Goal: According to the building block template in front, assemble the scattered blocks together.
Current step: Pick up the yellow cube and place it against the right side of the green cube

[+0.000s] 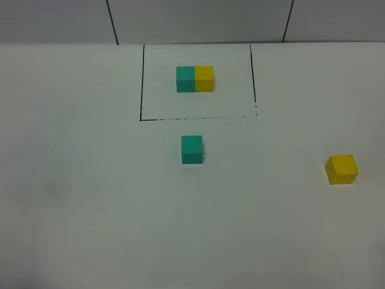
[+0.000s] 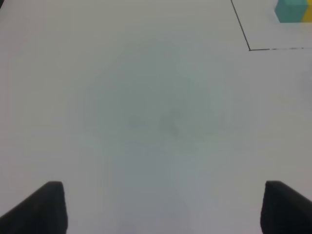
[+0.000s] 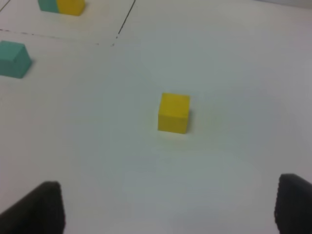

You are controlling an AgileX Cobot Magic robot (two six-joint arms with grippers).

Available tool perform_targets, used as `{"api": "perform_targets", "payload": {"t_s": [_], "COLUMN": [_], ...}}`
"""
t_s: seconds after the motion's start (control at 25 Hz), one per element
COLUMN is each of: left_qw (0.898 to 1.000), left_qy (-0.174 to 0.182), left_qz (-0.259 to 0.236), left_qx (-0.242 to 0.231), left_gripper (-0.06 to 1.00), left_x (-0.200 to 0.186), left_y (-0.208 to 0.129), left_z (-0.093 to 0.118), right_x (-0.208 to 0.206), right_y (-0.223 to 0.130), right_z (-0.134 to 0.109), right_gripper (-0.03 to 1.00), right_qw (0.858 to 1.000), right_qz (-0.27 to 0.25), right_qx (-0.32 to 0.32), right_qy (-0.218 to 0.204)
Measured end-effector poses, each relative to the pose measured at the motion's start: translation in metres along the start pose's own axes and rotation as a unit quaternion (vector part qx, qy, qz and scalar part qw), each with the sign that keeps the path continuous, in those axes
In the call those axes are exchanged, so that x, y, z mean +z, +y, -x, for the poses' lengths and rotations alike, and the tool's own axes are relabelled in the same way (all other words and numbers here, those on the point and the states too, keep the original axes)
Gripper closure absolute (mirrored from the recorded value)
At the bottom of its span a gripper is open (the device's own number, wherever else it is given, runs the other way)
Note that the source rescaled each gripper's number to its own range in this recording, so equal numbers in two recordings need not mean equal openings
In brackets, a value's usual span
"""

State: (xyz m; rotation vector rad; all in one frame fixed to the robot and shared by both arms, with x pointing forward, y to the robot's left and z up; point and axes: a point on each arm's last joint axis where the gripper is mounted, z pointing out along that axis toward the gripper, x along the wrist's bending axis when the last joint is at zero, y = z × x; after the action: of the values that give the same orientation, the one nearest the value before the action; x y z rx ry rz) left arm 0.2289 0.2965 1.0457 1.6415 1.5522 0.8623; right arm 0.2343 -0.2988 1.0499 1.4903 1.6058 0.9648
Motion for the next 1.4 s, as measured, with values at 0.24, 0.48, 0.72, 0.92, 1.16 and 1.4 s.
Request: {"api": "perform_targets", "payload": {"t_s": [0.24,0.48,0.72,0.92,1.16,1.4], "left_qw": [1.0,1.0,1.0,1.0,1.0,1.0], "left_qy": [0.0,-0.002,-0.002,-0.002,-0.002,-0.002], "left_qz": [0.0,0.0,0.0,0.0,0.0,0.0], "left_qx": [0.0,-0.001,-0.001,-0.001,-0.001,-0.001], "left_gripper": [0.12,0.12,0.12,0.12,0.12,0.12], "left_x": [0.0,0.0,0.0,0.0,0.0,0.0], "left_y": [0.0,0.0,0.0,0.0,0.0,0.0], "left_z": [0.0001,0.0003,0.0003,0.0003,0.0003,0.0003], "right_x": [0.0,0.0,0.0,0.0,0.0,0.0019], "right_y": [0.0,0.0,0.0,0.0,0.0,0.0015], "right_z": [0.0,0.0,0.0,0.0,0.0,-0.001], "right_gripper": [0.2,0.2,0.2,0.2,0.2,0.2], "right_qw": [1.0,1.0,1.0,1.0,1.0,1.0], "right_qz": [0.0,0.0,0.0,0.0,0.0,-0.007], "right_qx": [0.0,-0.001,-0.001,-0.001,-0.001,0.003], "right_qy": [0.0,0.0,0.0,0.0,0.0,0.006]}}
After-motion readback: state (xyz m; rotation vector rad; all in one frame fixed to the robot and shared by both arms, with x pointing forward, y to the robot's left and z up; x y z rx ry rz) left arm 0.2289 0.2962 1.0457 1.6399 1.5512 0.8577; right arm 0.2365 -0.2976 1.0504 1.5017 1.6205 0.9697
